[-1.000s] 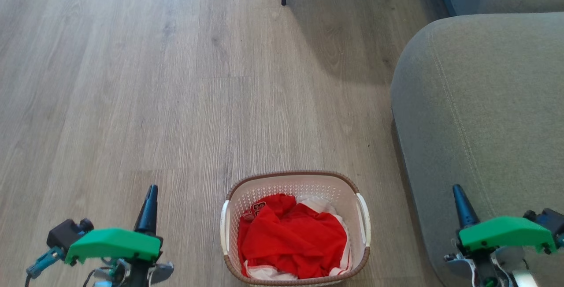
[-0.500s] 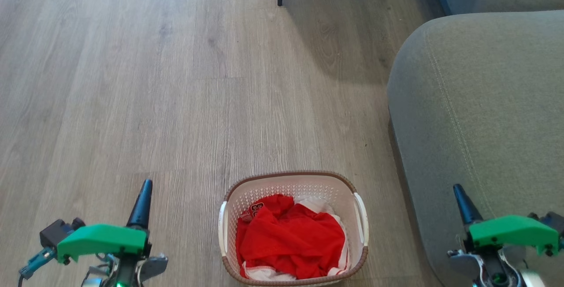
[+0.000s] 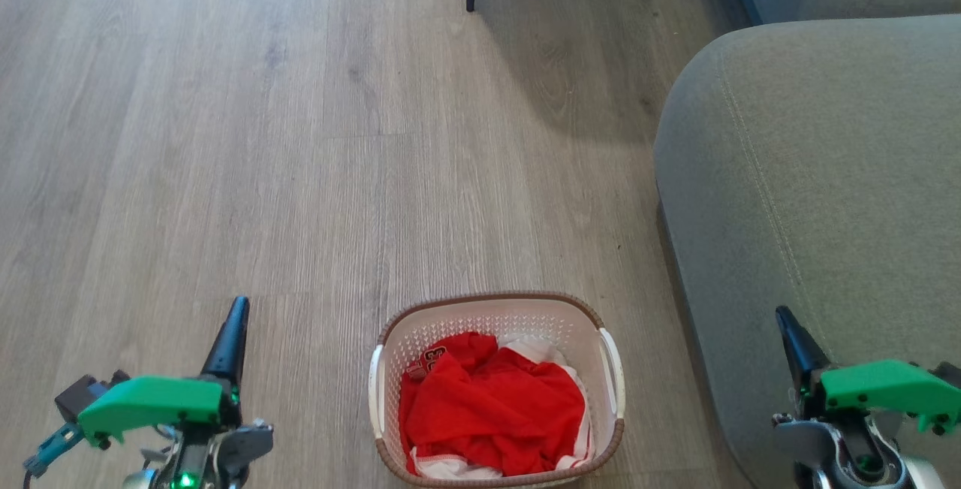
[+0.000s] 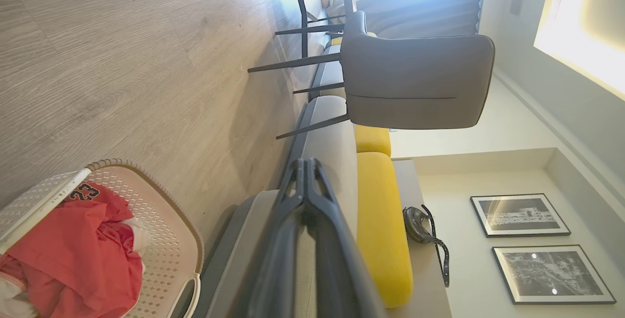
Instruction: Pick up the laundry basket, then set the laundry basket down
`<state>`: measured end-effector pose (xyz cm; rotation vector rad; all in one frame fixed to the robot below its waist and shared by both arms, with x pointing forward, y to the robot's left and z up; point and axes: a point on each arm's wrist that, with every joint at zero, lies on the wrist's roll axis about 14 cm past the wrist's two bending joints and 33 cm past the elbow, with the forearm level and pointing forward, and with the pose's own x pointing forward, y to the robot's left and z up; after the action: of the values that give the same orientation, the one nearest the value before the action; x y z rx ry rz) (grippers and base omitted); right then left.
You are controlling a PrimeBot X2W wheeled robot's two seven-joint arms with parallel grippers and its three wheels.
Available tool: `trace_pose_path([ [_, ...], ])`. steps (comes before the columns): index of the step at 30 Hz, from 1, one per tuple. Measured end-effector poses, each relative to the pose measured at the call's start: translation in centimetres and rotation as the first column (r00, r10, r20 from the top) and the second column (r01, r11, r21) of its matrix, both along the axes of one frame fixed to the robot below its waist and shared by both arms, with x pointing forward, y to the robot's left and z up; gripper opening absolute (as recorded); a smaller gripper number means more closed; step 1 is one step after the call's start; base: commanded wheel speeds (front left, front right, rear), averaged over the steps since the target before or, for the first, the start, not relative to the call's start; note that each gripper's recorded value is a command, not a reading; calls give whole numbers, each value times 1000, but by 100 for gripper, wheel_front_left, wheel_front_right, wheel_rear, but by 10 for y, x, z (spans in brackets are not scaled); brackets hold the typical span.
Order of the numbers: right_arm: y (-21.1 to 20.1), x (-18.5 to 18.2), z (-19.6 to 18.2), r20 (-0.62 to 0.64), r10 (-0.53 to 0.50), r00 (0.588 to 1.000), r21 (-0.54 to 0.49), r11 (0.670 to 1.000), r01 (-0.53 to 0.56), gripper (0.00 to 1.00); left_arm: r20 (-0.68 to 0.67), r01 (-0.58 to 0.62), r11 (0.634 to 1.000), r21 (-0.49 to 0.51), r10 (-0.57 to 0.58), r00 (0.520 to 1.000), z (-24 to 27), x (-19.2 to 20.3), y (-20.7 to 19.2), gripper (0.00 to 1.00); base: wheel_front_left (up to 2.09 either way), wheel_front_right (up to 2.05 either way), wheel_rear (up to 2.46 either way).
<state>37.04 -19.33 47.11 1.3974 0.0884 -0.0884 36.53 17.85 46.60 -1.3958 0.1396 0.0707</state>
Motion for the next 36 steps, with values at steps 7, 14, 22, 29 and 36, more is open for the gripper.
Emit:
trace_pose_path([
  [7,-4,1,2,8,-15,1000,76,997,14,0,3,-14,997,-75,14,1000,0,1,5,0,0,0,0],
  [14,-10,0,2,8,-34,999,151,988,32,0,28,-19,989,-148,24,999,7,7,6,0,0,0,0],
  [22,-10,4,8,25,-36,999,184,983,31,0,33,-27,983,-181,34,999,9,8,9,0,0,0,0],
  [29,-11,4,7,25,-38,999,184,982,33,0,33,-28,983,-182,35,999,9,8,9,0,0,0,0],
  [36,-11,4,7,25,-36,999,184,982,31,0,33,-29,983,-182,36,999,9,8,10,0,0,0,0],
])
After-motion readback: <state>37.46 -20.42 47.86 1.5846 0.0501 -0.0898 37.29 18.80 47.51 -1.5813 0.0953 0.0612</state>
